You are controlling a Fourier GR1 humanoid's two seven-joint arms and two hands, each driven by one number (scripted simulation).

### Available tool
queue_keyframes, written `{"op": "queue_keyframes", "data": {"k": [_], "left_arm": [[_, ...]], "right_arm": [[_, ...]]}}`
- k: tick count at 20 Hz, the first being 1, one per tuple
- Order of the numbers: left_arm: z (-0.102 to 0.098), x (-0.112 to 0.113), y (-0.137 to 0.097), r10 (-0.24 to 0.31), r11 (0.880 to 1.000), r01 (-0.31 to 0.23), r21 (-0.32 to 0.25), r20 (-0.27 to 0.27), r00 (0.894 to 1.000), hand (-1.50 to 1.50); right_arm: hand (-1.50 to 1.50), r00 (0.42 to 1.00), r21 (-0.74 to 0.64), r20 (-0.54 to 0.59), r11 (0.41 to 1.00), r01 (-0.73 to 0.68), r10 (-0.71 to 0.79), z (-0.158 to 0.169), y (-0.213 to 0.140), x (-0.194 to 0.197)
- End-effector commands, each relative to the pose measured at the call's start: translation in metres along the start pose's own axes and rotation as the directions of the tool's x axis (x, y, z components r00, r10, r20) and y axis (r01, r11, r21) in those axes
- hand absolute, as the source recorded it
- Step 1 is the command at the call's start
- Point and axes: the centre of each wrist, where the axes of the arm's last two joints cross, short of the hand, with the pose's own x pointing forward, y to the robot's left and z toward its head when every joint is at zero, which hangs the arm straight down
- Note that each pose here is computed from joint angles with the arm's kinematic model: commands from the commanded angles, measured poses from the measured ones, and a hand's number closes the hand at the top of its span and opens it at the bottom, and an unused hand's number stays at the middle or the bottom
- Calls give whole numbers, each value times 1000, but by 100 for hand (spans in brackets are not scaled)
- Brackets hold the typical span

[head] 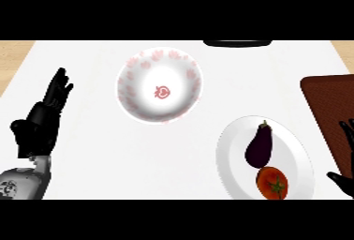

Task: Pick the eggplant from the plate and place it in the bowl

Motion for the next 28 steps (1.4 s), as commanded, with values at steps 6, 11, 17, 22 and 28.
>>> {"op": "queue_keyframes", "data": {"k": [6, 11, 17, 22, 28], "left_arm": [[-5, 10, -13, -8, 1000, 8, -18, 14, 1000, 0], [-2, 7, -11, -7, 1000, 7, -8, -1, 1000, 0], [0, 12, -9, -8, 1000, 8, -1, -17, 1000, 0], [-13, 4, -8, -22, 1000, 22, 19, -12, 1000, 0], [-18, 15, -1, -12, 1000, 12, 6, -11, 1000, 0]], "right_arm": [[-150, 927, 327, -43, 882, -340, 373, -44, -40, 38], [-150, 880, 497, -63, 779, -381, 471, -65, -23, 36], [-150, 877, 606, -58, 715, -348, 476, -73, 4, 25], [-150, 844, 671, -51, 644, -367, 534, -69, 19, 12], [-150, 737, 746, -80, 531, -402, 671, -57, 60, -19]]}}
